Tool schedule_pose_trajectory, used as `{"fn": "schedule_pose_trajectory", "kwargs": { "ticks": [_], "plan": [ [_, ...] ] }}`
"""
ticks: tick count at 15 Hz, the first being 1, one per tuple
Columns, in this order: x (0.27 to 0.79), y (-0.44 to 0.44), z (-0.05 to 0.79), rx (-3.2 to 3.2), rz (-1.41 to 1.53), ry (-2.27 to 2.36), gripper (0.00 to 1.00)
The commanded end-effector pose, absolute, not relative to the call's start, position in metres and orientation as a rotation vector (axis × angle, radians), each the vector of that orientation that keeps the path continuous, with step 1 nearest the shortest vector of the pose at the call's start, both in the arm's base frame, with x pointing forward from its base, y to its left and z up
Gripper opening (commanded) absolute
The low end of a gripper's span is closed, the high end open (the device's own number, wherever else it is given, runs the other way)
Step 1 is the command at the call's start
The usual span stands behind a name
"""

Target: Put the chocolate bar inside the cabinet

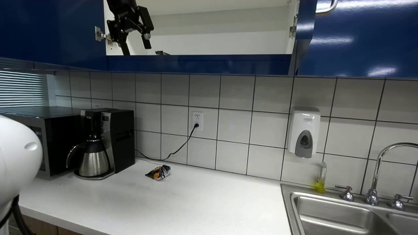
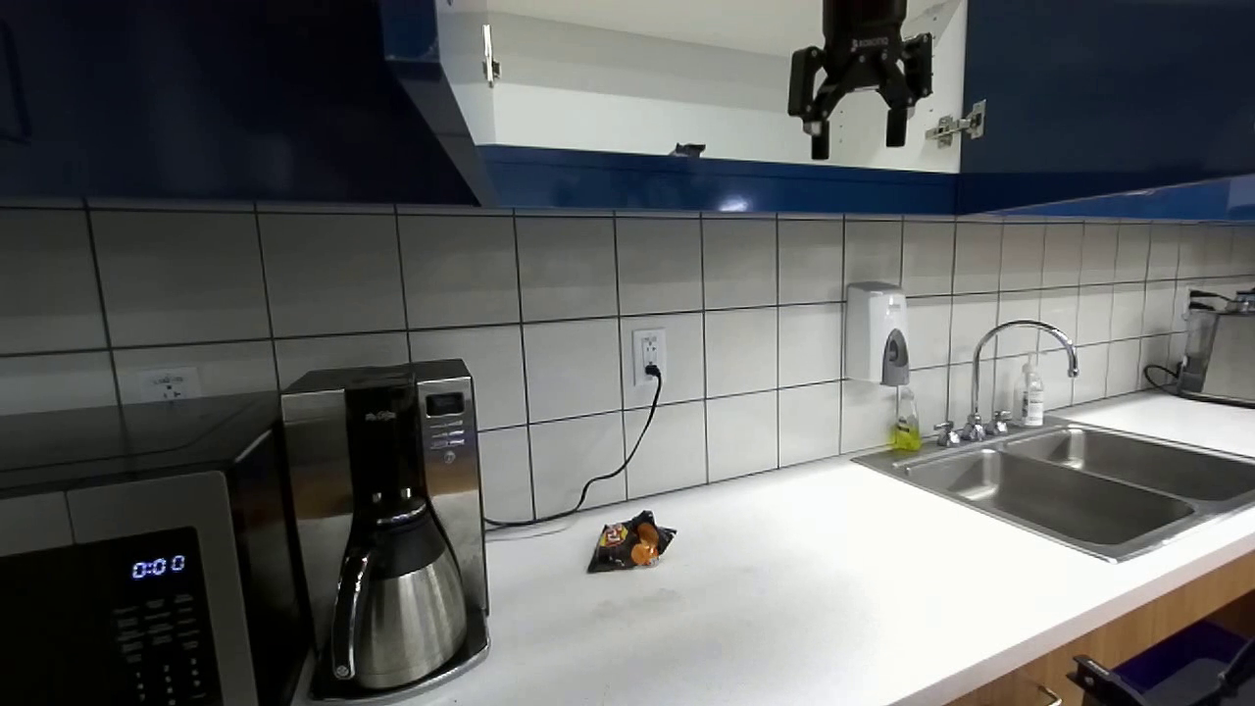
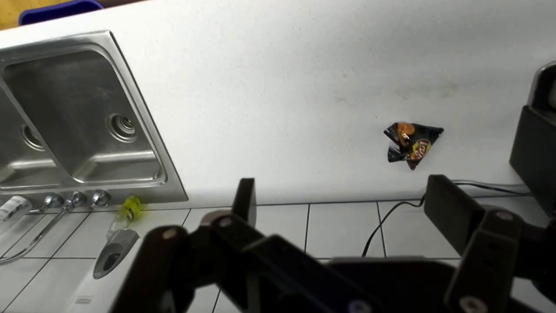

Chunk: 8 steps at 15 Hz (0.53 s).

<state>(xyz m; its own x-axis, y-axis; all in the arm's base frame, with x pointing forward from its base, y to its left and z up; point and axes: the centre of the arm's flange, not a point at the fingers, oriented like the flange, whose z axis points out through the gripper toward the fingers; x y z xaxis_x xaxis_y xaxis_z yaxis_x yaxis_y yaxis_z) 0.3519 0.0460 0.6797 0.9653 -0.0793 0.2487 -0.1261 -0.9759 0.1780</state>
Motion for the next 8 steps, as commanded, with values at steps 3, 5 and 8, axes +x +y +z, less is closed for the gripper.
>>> {"fn": "schedule_pose_trajectory", "kwargs": {
  "ticks": [3,5,8],
  "plan": [
    [0.319,0.028,0.635,2.922,0.27,-0.099,1.0],
    [0.332,0.036,0.639,2.922,0.26,-0.123,1.0],
    [0.326,0.034,0.63,2.921,0.241,-0.117,1.0]
  ]
}}
